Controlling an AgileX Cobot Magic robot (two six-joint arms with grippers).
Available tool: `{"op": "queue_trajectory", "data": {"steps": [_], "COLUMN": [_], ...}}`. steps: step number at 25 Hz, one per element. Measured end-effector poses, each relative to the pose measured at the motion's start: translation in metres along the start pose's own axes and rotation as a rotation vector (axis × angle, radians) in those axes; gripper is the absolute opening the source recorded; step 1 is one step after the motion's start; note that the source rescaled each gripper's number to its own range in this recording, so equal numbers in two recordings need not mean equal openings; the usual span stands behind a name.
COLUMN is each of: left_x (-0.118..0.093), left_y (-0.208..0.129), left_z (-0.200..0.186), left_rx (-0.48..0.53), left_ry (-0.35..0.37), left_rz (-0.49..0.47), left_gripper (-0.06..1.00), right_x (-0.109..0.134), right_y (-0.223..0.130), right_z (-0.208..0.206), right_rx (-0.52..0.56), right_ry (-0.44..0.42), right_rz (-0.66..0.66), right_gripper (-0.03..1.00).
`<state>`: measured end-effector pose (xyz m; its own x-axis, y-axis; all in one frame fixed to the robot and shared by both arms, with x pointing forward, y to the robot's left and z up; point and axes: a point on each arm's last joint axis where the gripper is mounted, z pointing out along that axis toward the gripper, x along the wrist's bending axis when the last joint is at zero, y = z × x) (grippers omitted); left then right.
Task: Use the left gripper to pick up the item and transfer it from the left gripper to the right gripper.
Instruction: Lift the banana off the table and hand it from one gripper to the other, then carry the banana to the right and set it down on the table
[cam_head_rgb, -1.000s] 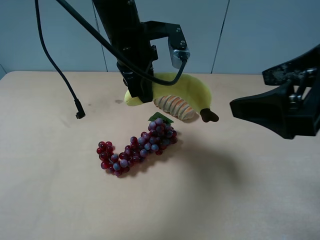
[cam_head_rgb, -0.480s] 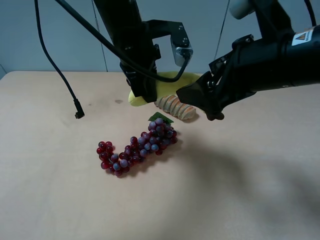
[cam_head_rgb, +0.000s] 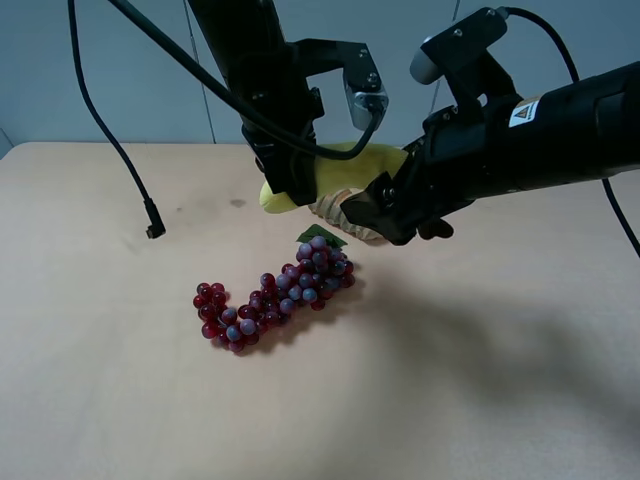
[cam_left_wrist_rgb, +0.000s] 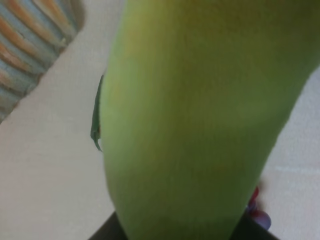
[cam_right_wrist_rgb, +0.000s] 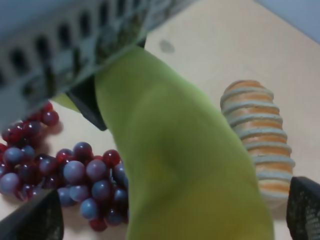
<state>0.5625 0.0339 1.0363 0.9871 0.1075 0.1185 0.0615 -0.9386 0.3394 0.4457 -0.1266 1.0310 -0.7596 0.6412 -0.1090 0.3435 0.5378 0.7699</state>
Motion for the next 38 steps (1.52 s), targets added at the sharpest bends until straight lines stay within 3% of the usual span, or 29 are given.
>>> {"op": "queue_trajectory", "data": {"steps": [6, 7, 9, 11, 12, 21, 23, 25, 26, 28, 31, 34, 38], "left_x": [0.0, 0.0, 0.0, 0.0, 0.0, 0.0, 0.0, 0.001, 0.001, 0.002, 0.003, 0.003, -0.001], "left_y": [0.0, 0.0, 0.0, 0.0, 0.0, 0.001, 0.001, 0.002, 0.003, 0.003, 0.003, 0.002, -0.003], "left_z": [0.0, 0.0, 0.0, 0.0, 0.0, 0.0, 0.0, 0.0, 0.0, 0.0, 0.0, -0.011, -0.052], "left_rx": [-0.003, -0.003, -0.003, -0.003, -0.005, -0.007, -0.005, -0.015, -0.02, -0.029, -0.029, -0.017, 0.0], "left_ry": [-0.001, -0.001, -0.001, -0.003, -0.004, 0.002, 0.006, 0.017, 0.024, 0.033, 0.04, 0.073, 0.16], "left_rz": [0.001, 0.001, 0.001, 0.002, 0.001, 0.004, -0.011, -0.053, -0.072, -0.092, -0.096, -0.111, -0.143], "left_gripper": [0.0, 0.0, 0.0, 0.0, 0.0, 0.0, 0.17, 0.49, 0.7, 0.86, 0.96, 0.99, 0.99], "right_x": [0.0, 0.0, -0.001, -0.001, -0.001, -0.001, -0.001, -0.001, -0.001, -0.001, -0.001, -0.001, -0.002], "right_y": [0.0, 0.0, 0.0, 0.0, 0.0, 0.001, 0.001, 0.001, 0.001, 0.001, 0.001, 0.001, 0.002], "right_z": [0.002, 0.002, 0.002, 0.002, 0.002, 0.002, 0.002, 0.002, 0.002, 0.002, 0.002, 0.002, 0.002], "right_rx": [0.003, 0.001, -0.001, -0.003, -0.003, -0.011, -0.012, -0.012, -0.013, -0.012, -0.012, -0.013, -0.019], "right_ry": [-0.001, -0.002, -0.004, -0.006, -0.006, -0.012, -0.012, -0.012, -0.013, -0.013, -0.013, -0.013, -0.017], "right_rz": [0.001, 0.001, 0.001, 0.0, 0.0, -0.003, -0.003, -0.003, -0.003, -0.003, -0.003, -0.003, -0.003], "right_gripper": [0.97, 0.87, 0.57, 0.13, 0.0, 0.0, 0.0, 0.0, 0.0, 0.0, 0.0, 0.0, 0.0]}}
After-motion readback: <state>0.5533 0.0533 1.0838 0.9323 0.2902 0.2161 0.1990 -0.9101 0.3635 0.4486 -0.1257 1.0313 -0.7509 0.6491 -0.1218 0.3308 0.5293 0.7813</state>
